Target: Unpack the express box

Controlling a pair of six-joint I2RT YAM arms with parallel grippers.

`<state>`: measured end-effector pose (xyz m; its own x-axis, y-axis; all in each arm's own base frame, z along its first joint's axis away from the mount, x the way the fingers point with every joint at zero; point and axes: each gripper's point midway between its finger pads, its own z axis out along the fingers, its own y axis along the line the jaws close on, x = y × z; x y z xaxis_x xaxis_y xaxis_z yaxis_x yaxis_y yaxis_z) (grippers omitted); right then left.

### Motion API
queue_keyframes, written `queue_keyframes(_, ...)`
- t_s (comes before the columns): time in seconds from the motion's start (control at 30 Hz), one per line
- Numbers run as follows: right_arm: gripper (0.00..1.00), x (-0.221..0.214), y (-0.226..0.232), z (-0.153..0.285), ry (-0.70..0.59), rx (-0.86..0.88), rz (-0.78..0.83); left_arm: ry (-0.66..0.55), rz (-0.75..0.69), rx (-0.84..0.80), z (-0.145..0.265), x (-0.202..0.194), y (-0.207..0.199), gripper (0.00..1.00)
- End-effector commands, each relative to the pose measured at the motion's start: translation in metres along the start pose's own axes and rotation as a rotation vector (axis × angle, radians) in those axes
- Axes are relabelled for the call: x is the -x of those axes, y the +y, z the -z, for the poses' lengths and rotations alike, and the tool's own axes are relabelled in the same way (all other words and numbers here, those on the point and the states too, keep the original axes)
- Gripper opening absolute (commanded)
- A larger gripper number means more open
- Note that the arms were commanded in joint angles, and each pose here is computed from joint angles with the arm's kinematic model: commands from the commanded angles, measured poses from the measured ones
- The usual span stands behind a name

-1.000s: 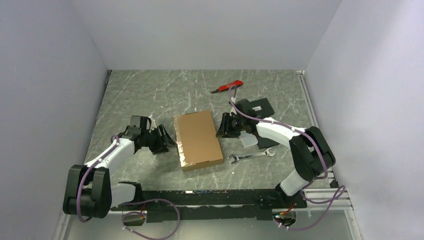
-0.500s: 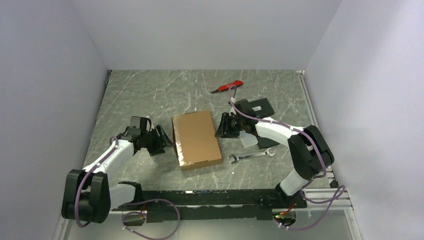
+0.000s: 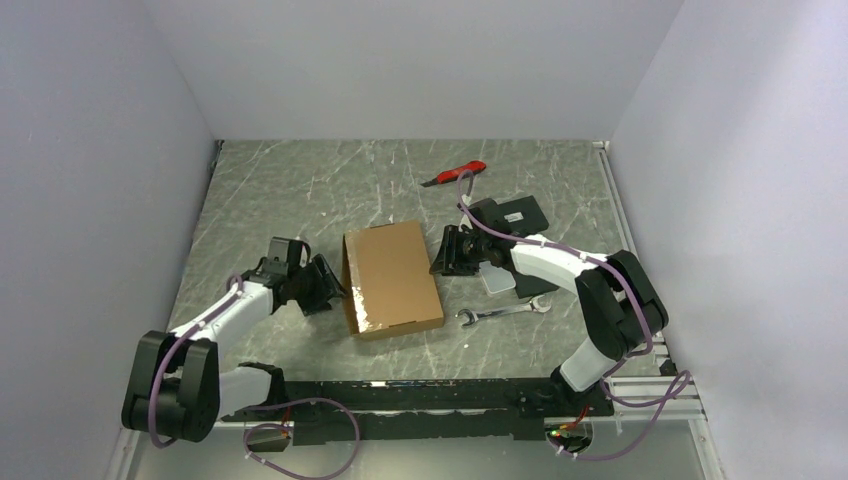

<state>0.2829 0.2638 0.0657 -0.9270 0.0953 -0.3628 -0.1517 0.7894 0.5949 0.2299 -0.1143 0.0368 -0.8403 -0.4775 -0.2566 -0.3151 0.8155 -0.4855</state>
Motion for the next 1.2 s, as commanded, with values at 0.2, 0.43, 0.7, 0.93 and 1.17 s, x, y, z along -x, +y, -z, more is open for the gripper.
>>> queue_keyframes(0.2,0.42,-0.001,-0.011,-0.003,-0.004,-0.034,0.011,0.006,-0.016,-0.051,-0.015,0.020,-0.013,0.61)
queue_keyframes(0.43,0.42,0.001,-0.015,-0.004,-0.013,-0.053,0.014,-0.015,0.024,-0.072,-0.023,0.057,-0.023,0.60)
queue_keyframes(0.7,0.42,0.001,-0.019,-0.013,-0.005,-0.064,-0.015,0.104,0.273,-0.207,-0.050,0.033,-0.006,0.46)
queue_keyframes(0.93,0.43,0.019,-0.006,0.006,-0.061,-0.071,0.037,0.050,0.082,-0.231,-0.017,0.041,-0.024,0.58)
queue_keyframes(1.17,0.53,0.048,0.015,0.024,-0.129,-0.061,0.082,0.020,-0.027,-0.368,0.039,0.051,-0.067,0.79)
